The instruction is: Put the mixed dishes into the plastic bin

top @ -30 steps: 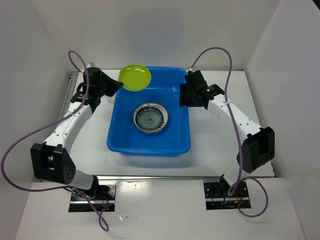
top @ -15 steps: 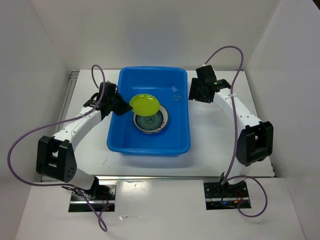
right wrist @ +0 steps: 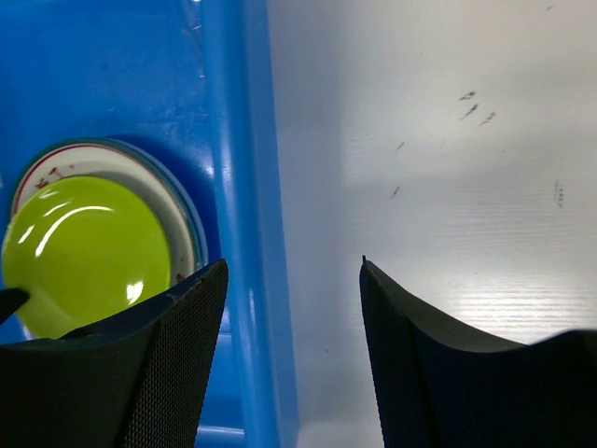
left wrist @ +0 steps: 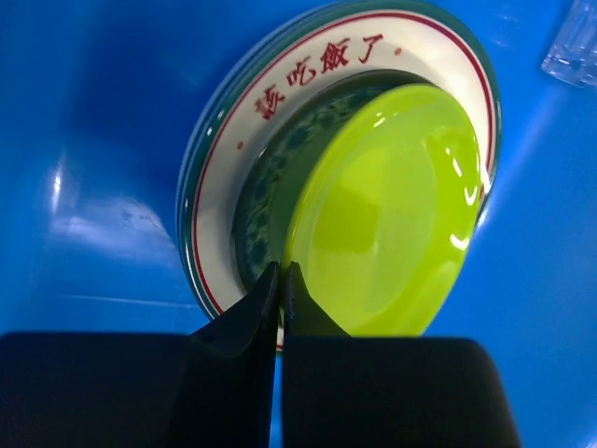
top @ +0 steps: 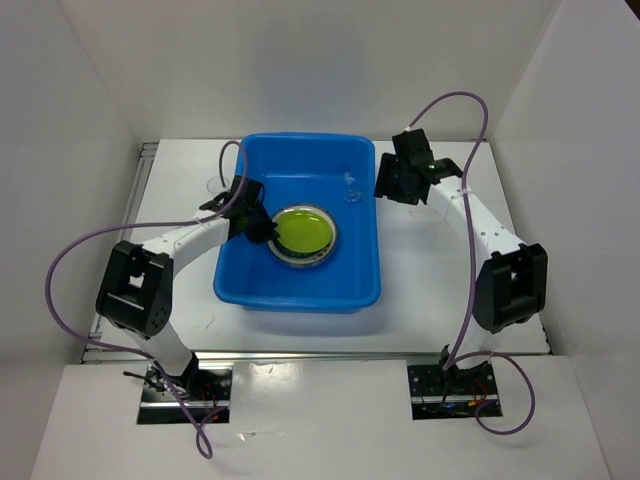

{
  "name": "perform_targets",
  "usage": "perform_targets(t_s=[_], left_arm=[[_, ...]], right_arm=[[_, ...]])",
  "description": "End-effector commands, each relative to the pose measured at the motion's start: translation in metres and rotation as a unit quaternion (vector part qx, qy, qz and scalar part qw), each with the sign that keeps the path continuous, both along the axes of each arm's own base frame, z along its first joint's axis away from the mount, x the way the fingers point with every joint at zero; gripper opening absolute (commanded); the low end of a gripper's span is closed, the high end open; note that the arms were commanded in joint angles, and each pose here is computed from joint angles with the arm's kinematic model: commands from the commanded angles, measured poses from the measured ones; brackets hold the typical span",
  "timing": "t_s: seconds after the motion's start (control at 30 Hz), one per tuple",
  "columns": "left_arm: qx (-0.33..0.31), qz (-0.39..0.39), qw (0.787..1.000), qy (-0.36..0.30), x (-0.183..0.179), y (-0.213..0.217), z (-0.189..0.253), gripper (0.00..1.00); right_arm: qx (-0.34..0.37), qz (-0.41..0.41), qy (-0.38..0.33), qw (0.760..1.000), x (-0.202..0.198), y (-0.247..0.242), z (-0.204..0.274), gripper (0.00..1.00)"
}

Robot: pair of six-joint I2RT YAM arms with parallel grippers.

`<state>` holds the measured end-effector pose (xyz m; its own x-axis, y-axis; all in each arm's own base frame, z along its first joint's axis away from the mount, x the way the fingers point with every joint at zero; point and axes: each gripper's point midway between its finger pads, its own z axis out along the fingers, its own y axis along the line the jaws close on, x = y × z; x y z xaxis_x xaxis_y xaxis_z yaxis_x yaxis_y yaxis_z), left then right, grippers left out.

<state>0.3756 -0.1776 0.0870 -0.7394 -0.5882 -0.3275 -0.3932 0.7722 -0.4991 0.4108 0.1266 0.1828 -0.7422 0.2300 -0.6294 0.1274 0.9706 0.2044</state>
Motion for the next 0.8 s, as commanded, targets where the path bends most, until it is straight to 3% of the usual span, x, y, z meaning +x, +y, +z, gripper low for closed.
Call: perform_targets(t_s=[0.0, 0.13, 0.17, 0.2, 0.27, 0.3, 0.47, 0.6, 0.67, 0.7, 0.77], left_arm=[[0.004, -0.001, 1.0, -0.03, 0.017, -0.002, 0.012, 0.0], [0.023, 0.003, 0.999, -0.043, 0.022, 0.004, 0.014, 0.0], [0.028, 0.007, 0.999, -0.044, 0.023, 0.006, 0.014, 0.13], [0.03, 0.003, 0.999, -0.045, 0.023, 0.006, 0.014, 0.2], [0.032, 0.003, 0.999, -0.041, 0.023, 0.006, 0.01, 0.24], [0.035, 0.006, 0.998, -0.042, 0.024, 0.007, 0.01, 0.32], [0.039, -0.005, 0.997, -0.061, 0.031, 0.006, 0.02, 0.5], [0.047, -0.018, 0.992, -0.118, 0.051, 0.004, 0.064, 0.59], [0.092, -0.03, 0.983, -0.155, 0.065, 0.013, 0.091, 0.59], [0.105, -0.026, 0.974, -0.198, 0.08, 0.016, 0.128, 0.59], [0.194, -0.01, 0.953, -0.233, 0.093, 0.044, 0.157, 0.58]], right_arm=[[0.047, 0.02, -0.053, 0.997, 0.001, 0.015, 0.038, 0.64], [0.069, 0.043, -0.046, 0.996, -0.003, 0.026, 0.039, 0.64], [0.076, 0.048, -0.054, 0.994, -0.003, 0.028, 0.044, 0.64], [0.081, 0.052, -0.057, 0.994, -0.002, 0.031, 0.046, 0.64], [0.092, 0.078, -0.056, 0.991, -0.004, 0.039, 0.045, 0.66], [0.099, 0.084, -0.06, 0.99, -0.003, 0.042, 0.048, 0.66], [0.105, 0.113, -0.063, 0.986, -0.002, 0.053, 0.05, 0.66], [0.106, 0.12, -0.052, 0.986, -0.002, 0.059, 0.042, 0.66], [0.106, 0.124, -0.05, 0.985, -0.001, 0.064, 0.041, 0.66], [0.105, 0.124, -0.044, 0.986, 0.0, 0.064, 0.035, 0.66], [0.105, 0.124, -0.044, 0.986, 0.003, 0.065, 0.035, 0.66]])
